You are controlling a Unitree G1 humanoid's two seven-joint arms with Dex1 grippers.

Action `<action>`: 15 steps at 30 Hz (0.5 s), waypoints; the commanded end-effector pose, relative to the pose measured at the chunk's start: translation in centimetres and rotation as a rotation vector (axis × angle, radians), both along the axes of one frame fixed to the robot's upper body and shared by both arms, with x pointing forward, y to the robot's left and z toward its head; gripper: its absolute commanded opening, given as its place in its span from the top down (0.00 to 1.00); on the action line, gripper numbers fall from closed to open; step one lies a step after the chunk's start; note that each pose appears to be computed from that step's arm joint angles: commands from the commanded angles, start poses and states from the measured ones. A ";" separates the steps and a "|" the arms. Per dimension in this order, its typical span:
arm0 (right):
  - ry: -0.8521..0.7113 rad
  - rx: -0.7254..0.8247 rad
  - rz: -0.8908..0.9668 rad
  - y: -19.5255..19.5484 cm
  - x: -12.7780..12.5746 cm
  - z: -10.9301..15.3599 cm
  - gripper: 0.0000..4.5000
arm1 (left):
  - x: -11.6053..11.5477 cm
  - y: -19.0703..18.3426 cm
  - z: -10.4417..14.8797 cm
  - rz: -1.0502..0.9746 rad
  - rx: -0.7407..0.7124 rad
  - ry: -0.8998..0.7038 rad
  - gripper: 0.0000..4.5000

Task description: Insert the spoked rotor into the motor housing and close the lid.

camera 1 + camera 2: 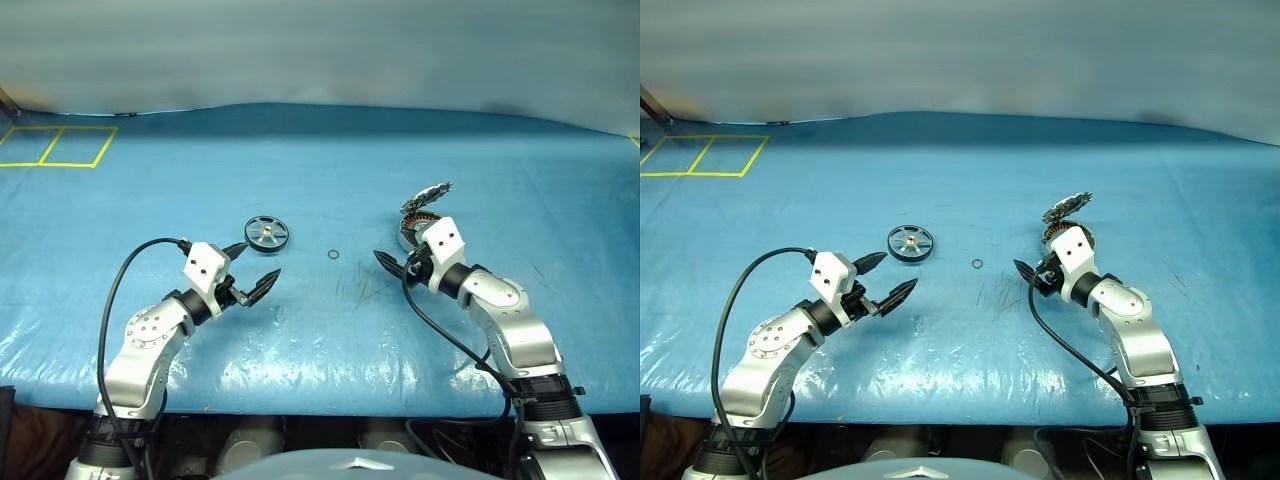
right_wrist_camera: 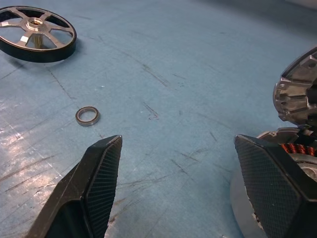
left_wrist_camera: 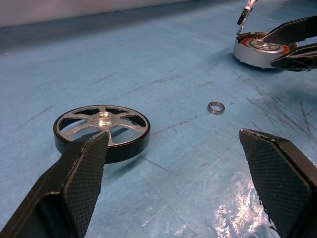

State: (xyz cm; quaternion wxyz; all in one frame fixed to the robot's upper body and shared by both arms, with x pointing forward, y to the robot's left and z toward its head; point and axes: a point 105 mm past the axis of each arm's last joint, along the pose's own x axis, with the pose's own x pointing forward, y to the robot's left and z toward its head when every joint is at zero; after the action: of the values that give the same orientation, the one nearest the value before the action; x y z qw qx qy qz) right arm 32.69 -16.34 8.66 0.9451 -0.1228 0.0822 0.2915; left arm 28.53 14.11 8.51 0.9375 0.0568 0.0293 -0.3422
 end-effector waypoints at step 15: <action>-0.063 -0.018 0.004 -0.3 0.3 1.5 0.16 | 0.1 -0.1 1.1 -0.005 0.011 -0.044 0.01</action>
State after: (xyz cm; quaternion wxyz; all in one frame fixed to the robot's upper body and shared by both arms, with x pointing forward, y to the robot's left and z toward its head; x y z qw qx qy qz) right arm 32.76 -16.48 8.70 0.9441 -0.1326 0.0833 0.2900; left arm 28.53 14.12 8.51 0.9374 0.0576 0.0294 -0.3421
